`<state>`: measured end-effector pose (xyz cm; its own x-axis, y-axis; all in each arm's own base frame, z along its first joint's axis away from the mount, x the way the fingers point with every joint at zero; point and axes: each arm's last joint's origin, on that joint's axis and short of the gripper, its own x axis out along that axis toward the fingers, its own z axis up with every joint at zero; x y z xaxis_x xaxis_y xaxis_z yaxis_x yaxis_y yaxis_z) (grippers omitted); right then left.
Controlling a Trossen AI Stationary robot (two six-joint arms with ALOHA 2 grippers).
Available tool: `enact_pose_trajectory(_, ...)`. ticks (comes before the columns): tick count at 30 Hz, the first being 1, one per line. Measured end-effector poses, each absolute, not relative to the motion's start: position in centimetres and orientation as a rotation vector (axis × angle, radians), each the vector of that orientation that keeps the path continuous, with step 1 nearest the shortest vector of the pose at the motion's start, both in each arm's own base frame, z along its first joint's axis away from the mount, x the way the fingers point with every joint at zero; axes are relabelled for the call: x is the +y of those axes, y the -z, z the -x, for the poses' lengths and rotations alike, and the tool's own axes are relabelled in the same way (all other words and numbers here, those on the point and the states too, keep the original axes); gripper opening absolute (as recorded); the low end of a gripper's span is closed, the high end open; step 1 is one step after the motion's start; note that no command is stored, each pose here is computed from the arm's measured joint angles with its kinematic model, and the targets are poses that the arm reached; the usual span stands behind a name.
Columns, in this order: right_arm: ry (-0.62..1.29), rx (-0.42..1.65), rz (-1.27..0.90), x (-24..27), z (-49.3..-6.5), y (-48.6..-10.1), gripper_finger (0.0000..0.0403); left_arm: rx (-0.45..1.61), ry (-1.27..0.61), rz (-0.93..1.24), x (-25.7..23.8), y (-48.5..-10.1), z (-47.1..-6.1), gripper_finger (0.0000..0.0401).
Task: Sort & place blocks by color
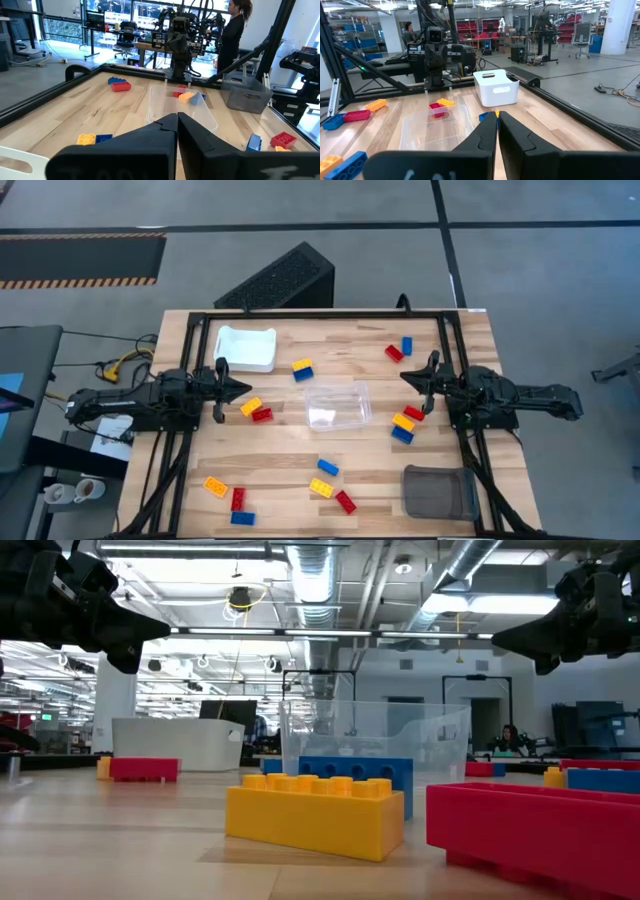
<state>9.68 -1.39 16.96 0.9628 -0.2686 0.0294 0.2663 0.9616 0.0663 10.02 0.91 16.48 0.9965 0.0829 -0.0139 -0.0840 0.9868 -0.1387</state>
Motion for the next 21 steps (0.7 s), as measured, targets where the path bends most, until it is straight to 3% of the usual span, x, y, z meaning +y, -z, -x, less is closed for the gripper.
enact_pose_trajectory(21, 0.271, -0.038, -0.062, -1.39, -9.68, -16.96, 0.0043, 0.009, -0.084, 0.118, 0.91, -16.49, -10.02, 0.0)
